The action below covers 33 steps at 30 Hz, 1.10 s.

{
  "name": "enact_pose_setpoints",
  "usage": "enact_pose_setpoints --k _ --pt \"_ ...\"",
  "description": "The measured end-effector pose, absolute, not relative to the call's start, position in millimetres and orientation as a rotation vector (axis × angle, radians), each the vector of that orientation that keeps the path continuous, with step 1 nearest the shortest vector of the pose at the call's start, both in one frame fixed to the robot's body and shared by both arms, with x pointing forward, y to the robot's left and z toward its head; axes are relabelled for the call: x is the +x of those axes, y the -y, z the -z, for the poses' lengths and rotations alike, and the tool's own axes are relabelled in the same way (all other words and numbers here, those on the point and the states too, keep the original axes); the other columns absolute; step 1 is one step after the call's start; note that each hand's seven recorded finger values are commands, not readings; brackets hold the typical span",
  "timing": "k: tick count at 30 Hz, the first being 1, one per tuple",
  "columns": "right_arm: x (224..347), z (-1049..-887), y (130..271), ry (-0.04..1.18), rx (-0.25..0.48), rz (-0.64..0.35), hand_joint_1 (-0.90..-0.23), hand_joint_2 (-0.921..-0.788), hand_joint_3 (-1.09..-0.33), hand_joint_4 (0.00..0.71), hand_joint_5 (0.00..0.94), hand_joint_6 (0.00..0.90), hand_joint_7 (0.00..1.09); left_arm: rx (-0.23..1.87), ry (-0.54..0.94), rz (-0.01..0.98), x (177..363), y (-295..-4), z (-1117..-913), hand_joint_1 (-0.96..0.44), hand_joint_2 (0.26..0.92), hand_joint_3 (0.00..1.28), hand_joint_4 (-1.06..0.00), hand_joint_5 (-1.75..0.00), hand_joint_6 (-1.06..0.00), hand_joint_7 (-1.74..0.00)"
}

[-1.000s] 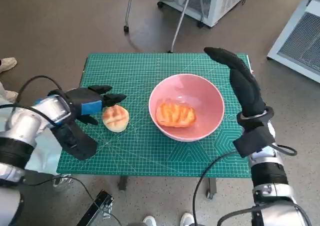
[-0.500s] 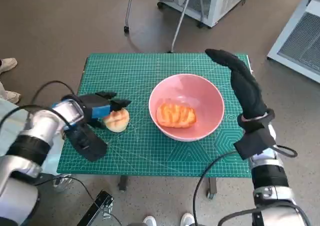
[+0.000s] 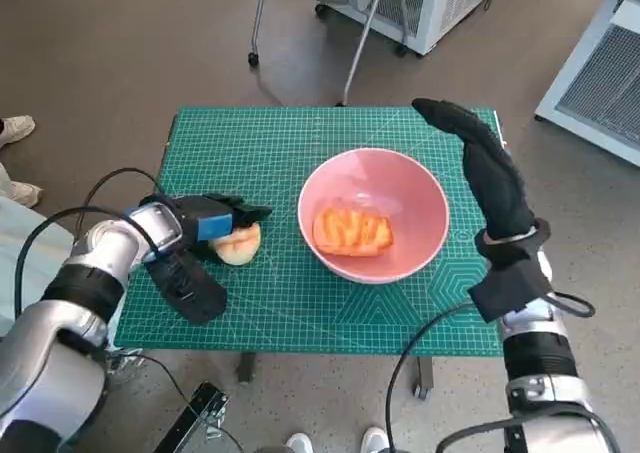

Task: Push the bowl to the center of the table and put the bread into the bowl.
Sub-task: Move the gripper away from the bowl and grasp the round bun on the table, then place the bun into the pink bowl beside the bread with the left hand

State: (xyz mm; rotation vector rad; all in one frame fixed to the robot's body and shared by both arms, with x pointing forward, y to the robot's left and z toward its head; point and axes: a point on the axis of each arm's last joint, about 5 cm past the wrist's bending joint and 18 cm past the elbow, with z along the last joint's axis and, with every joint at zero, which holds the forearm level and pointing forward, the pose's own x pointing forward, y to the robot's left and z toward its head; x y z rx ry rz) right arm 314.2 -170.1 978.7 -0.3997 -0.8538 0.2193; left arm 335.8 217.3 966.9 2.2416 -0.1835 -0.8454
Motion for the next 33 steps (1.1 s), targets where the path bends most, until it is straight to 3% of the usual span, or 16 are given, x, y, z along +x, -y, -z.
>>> enact_pose_setpoints --k 1,2,3,4,7,15,24,28,31,33 --pt "314.2 -978.7 170.1 0.854 -0.399 -0.219 -0.649 -0.921 -0.714 0.270 0.000 -0.001 0.61 2.233 0.186 0.848 335.6 -217.9 -966.0 0.12 0.921 0.22 -0.56 -0.29 -0.63 -0.39" --pt "314.2 -978.7 170.1 0.854 -0.399 -0.218 -0.652 -0.921 -0.714 0.270 0.000 -0.001 0.61 2.218 0.195 0.845 335.4 -218.4 -965.2 0.08 0.921 0.23 -0.51 -0.65 -0.60 -0.75" --pt "314.2 -978.7 170.2 0.854 -0.399 -0.217 -0.653 -0.921 -0.714 0.270 0.000 -0.001 0.61 2.207 0.203 0.839 335.3 -219.2 -964.9 0.05 0.921 0.21 -0.51 -0.84 -0.60 -0.97" --pt "314.2 -978.7 170.2 0.854 -0.398 -0.216 -0.654 -0.921 -0.713 0.270 0.000 -0.001 0.61 2.197 0.213 0.833 335.2 -219.9 -965.0 0.03 0.921 0.20 -0.51 -0.96 -0.60 -1.11" --pt "314.2 -978.7 170.2 0.855 -0.396 -0.211 -0.651 -0.921 -0.714 0.270 0.000 -0.001 0.61 2.174 0.242 0.823 335.3 -221.1 -965.7 0.01 0.921 0.13 -0.58 -1.02 -0.64 -1.25" --pt "314.2 -978.5 170.3 0.854 -0.395 -0.209 -0.642 -0.921 -0.714 0.269 0.000 -0.001 0.61 2.138 0.270 0.801 336.4 -219.8 -968.9 0.00 0.920 0.05 -0.68 -1.00 -0.70 -1.25" --pt "314.3 -978.2 170.5 0.852 -0.394 -0.206 -0.639 -0.921 -0.713 0.268 0.000 -0.001 0.60 2.101 0.297 0.787 339.5 -215.9 -988.2 0.00 0.918 0.05 -0.65 -1.18 -0.72 -1.10" --pt "314.4 -977.6 170.7 0.848 -0.394 -0.206 -0.631 -0.921 -0.714 0.268 0.000 -0.001 0.60 2.089 0.357 0.721 342.8 -214.1 -1012.1 0.00 0.920 0.04 -0.66 -1.19 -0.72 -1.08" --pt "314.6 -977.0 170.9 0.843 -0.394 -0.205 -0.629 -0.921 -0.714 0.267 0.000 -0.001 0.60 2.087 0.423 0.633 346.1 -212.1 -1039.0 0.00 0.909 0.06 -0.62 -1.36 -0.79 -0.87" --pt "314.7 -976.8 170.9 0.841 -0.393 -0.205 -0.629 -0.921 -0.714 0.267 0.000 -0.001 0.60 2.084 0.467 0.569 348.0 -209.7 -1057.9 0.00 0.904 0.07 -0.61 -1.40 -0.81 -0.82"
